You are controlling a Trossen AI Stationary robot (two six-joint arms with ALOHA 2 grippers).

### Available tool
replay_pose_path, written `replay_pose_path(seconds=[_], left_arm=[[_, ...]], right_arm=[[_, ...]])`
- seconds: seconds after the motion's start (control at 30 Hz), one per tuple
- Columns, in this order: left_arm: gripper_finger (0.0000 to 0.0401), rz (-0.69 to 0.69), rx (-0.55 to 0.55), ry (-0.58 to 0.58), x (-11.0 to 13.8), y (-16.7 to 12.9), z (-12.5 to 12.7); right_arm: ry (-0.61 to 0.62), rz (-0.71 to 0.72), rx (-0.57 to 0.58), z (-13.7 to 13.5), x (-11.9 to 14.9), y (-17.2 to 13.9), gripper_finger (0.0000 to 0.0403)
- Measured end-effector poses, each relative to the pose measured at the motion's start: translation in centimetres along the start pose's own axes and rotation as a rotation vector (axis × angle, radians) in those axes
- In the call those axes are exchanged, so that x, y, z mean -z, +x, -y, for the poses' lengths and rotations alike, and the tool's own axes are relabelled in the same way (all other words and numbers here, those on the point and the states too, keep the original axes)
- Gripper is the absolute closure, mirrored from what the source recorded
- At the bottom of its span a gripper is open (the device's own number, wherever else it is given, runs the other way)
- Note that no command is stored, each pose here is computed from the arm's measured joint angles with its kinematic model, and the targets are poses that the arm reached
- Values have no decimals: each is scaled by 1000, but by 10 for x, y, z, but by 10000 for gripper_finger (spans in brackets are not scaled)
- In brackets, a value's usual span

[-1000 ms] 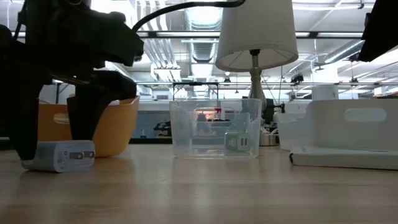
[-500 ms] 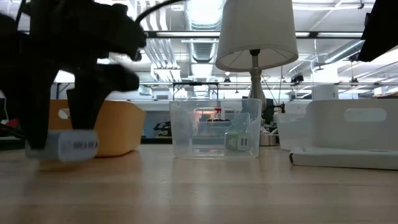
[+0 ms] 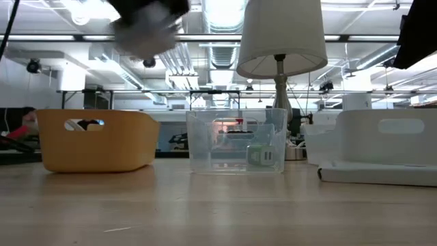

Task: Pick and place items into bin
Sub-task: Put the white charger adapter into the transparent bin

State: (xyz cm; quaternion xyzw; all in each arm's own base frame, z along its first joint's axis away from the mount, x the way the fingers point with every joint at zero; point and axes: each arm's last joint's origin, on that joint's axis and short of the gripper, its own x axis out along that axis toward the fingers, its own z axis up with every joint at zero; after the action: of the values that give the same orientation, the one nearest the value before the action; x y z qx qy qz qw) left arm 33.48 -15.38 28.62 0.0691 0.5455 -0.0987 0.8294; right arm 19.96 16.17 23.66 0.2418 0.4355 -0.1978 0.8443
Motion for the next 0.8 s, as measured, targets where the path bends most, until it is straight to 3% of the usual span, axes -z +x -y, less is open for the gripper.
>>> replay_pose_path(seconds=[0.17, 0.3, 0.43, 0.6, 0.8], left_arm=[[224, 118, -112, -103, -23, -20, -41], [224, 103, -166, -214, -27, -8, -90], [224, 82, -180, -252, -28, 10, -128], [223, 63, -149, -278, -28, 31, -152], [217, -13, -134, -289, -25, 65, -158]], right_arm=[[-1, 0, 0, 0, 0, 0, 193], [12, 0, -5, 0, 0, 0, 193], [26, -7, -17, -2, 4, -2, 193], [43, -22, -33, -4, 12, -7, 193], [70, -33, -45, -6, 20, -11, 193]])
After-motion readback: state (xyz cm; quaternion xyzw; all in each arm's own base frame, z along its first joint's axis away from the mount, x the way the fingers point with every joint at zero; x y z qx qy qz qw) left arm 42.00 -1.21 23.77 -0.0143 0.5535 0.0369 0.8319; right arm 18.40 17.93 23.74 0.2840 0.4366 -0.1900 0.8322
